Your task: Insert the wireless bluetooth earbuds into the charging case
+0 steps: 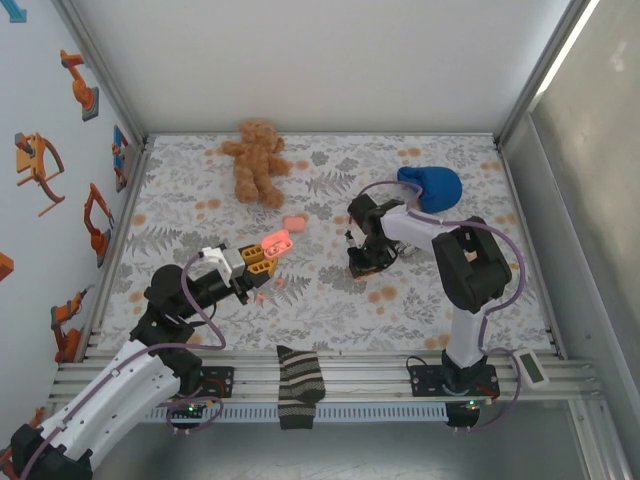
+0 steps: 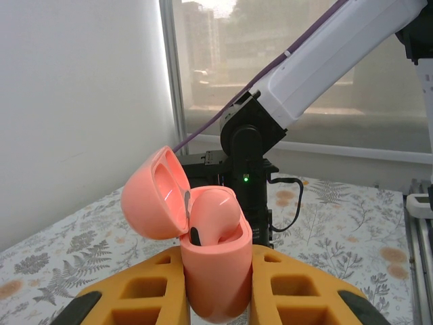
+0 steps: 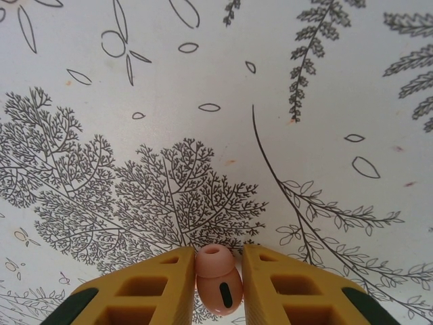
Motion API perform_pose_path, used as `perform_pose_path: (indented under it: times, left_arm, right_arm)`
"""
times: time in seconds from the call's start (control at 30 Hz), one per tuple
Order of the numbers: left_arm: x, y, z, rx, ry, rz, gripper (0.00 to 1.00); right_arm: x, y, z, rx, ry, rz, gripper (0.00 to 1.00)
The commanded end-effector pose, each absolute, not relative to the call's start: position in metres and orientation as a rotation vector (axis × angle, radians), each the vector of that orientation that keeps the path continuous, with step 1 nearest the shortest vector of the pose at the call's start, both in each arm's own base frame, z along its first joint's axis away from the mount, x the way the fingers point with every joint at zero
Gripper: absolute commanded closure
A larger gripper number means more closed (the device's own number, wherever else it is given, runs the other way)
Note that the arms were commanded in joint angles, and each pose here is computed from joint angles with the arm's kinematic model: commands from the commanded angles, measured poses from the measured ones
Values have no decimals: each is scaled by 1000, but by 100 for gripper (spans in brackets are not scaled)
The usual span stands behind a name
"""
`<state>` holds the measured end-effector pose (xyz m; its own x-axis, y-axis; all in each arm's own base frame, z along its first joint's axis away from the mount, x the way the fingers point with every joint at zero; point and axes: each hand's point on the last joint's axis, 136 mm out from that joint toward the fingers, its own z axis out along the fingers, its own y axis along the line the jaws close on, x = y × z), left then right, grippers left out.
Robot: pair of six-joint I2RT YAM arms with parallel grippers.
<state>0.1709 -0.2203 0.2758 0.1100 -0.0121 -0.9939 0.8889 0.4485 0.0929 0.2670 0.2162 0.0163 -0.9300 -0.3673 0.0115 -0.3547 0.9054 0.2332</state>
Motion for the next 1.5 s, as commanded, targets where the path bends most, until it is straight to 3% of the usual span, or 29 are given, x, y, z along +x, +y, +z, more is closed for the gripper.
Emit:
perform_pose_path:
  times: [0.0,0.43,0.7,1.1,1.47]
  left_arm:
    - [168,-219,291,891,1236,-787,100]
    - [168,-219,293,891,1234,-786,100]
    - [169,-220,290,892,1245,-789,100]
    - [177,-224,282,868,1290,-812,100]
    - [188,-235,279,853,1333,-878,100]
  right_arm:
    - [259,213,9,571,-2982,-289,76]
    - [251,212,5,617,-2961,-207,78]
    - [260,215,29,674,-3019,-231,80]
    - [281,206,94,908,-3179,-165,81]
    - [292,197,194,1308,-3437,-99,81]
